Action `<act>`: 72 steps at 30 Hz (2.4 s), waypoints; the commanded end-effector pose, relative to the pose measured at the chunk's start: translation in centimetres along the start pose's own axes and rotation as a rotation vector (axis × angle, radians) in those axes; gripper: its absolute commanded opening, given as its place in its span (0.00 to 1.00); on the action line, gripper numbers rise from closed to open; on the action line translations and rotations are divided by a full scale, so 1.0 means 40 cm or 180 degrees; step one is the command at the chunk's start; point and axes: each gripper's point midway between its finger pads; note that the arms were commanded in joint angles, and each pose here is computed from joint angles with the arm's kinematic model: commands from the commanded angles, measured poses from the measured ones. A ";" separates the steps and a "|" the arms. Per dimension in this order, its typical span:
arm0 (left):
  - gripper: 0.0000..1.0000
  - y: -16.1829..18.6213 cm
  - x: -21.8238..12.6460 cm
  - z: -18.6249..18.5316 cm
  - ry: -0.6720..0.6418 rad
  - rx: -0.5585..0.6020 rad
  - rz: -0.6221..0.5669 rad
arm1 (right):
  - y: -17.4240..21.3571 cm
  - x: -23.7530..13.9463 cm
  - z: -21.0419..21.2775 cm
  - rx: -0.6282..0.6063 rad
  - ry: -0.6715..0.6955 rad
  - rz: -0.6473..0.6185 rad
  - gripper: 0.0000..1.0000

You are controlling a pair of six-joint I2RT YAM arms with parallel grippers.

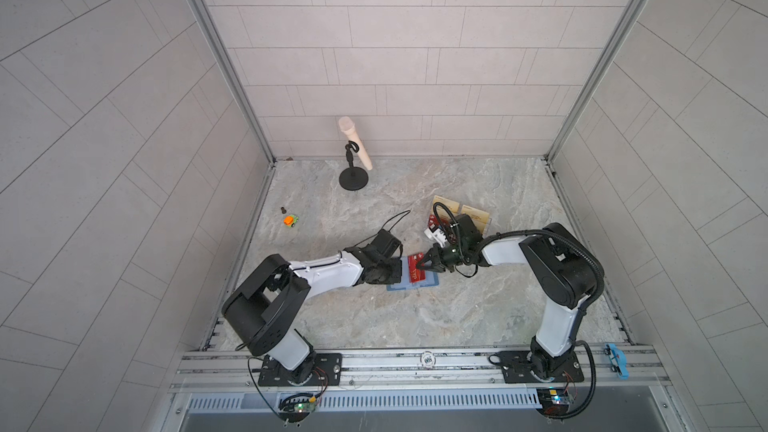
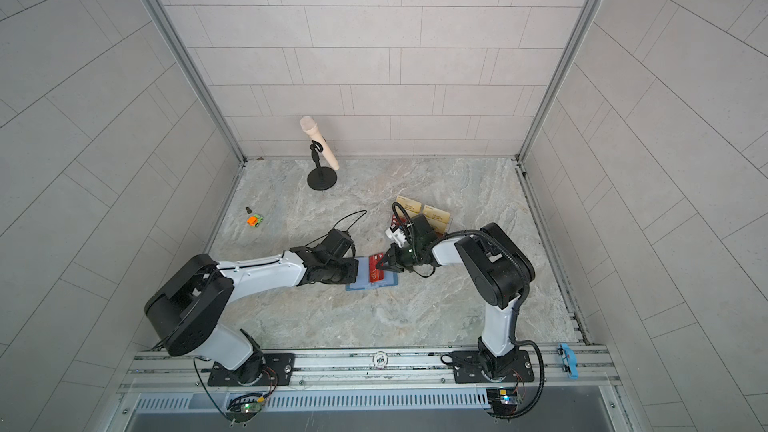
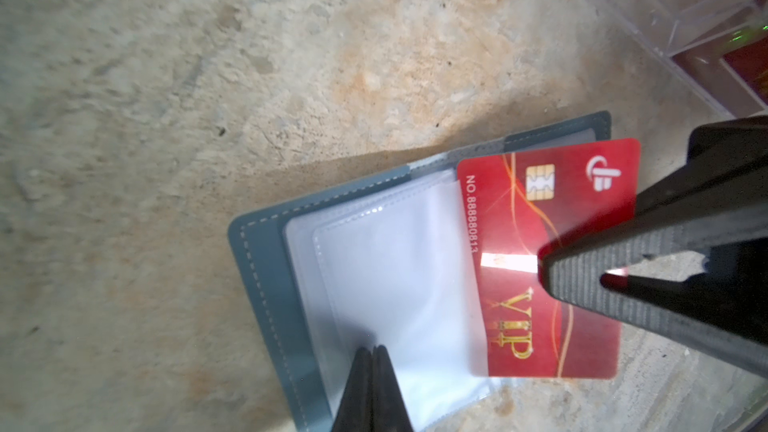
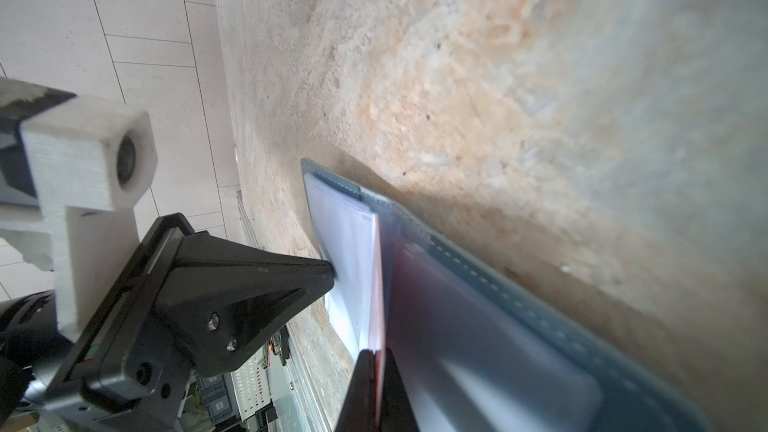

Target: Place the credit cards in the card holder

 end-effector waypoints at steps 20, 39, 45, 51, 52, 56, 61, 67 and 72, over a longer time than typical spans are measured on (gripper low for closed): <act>0.04 0.024 -0.001 0.039 -0.0227 0.0035 0.0144 | 0.024 0.002 0.014 -0.0143 -0.0127 0.0286 0.00; 0.04 0.022 -0.006 0.037 -0.0187 0.0020 0.0134 | 0.015 0.021 0.026 -0.0209 0.0027 0.0235 0.00; 0.04 0.022 -0.008 0.040 -0.0182 0.0012 0.0128 | 0.022 0.024 0.010 -0.0213 0.0151 0.0257 0.00; 0.04 0.021 -0.007 0.037 -0.0160 -0.0006 0.0113 | 0.030 0.026 0.004 -0.0239 0.0261 0.0283 0.05; 0.04 0.020 -0.008 0.037 -0.0155 -0.0010 0.0108 | 0.029 0.024 0.002 -0.0252 0.0298 0.0280 0.07; 0.04 0.021 -0.008 0.040 -0.0154 -0.0026 0.0102 | 0.036 0.017 -0.005 -0.0315 0.0482 0.0337 0.19; 0.04 0.021 -0.012 0.042 -0.0138 -0.0036 0.0098 | 0.045 0.007 -0.015 -0.0367 0.0680 0.0395 0.36; 0.04 0.021 -0.013 0.046 -0.0093 -0.0098 0.0093 | 0.057 0.003 -0.014 -0.0465 0.0943 0.0474 0.44; 0.04 0.021 -0.008 0.044 -0.0027 -0.0171 0.0102 | 0.064 -0.008 -0.029 -0.0549 0.1286 0.0516 0.47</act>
Point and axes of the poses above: each gripper's point midway between its finger pads, its own x axis out along the fingers, its own z axis along the line the jaws close on, y = z × x, and after that the axes turned 7 degrees about -x, right-handed
